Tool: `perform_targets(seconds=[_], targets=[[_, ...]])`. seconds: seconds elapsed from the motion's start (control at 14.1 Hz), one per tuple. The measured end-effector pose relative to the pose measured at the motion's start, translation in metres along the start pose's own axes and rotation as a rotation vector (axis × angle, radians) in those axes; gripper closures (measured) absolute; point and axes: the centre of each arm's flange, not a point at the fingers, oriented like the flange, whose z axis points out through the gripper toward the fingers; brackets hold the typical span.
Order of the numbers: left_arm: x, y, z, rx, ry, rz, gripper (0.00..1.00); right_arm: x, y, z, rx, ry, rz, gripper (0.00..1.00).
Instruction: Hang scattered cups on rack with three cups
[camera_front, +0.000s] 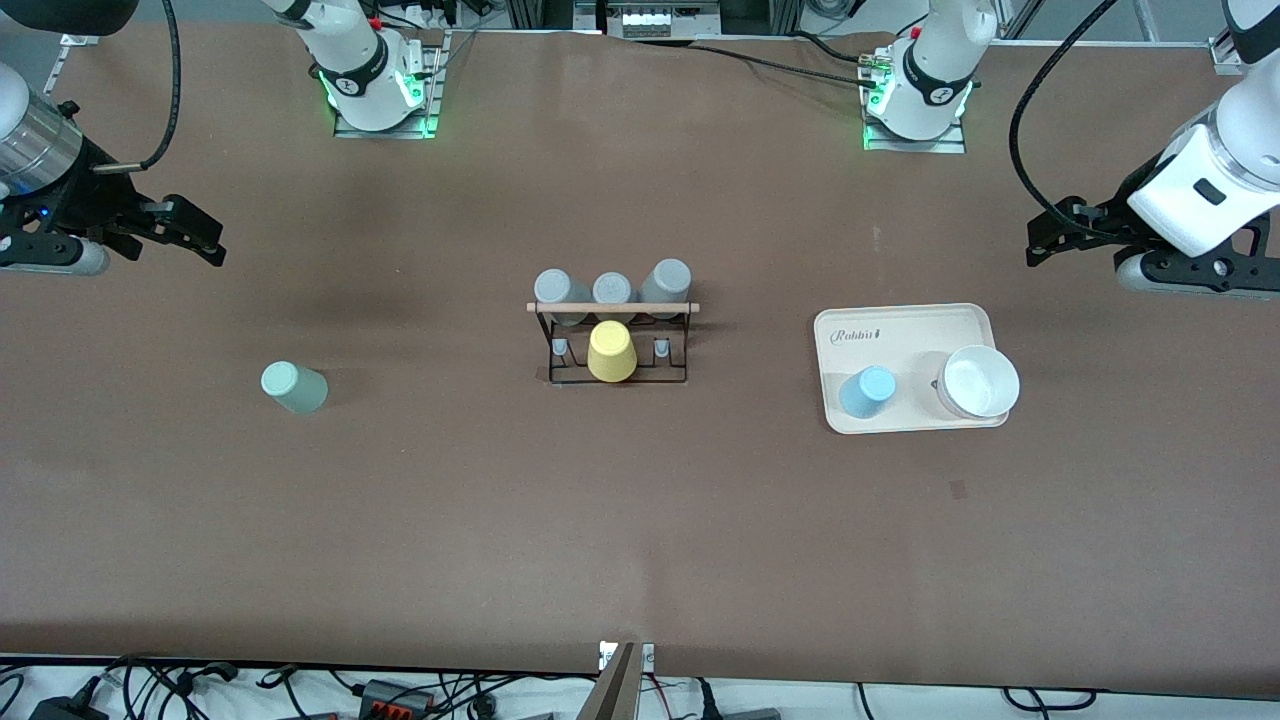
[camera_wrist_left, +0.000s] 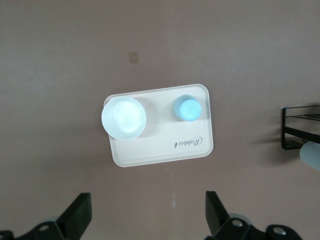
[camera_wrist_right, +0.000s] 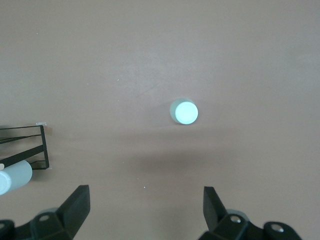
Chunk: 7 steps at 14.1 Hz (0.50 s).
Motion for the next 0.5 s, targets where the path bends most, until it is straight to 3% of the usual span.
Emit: perform_targets(seconds=[0.5], targets=[[0.0005, -0.0003, 0.0009, 0.000, -0.002, 0.000, 0.00, -0.0003, -0.0013, -0.0022, 0.000, -0.002, -0.015, 0.00]])
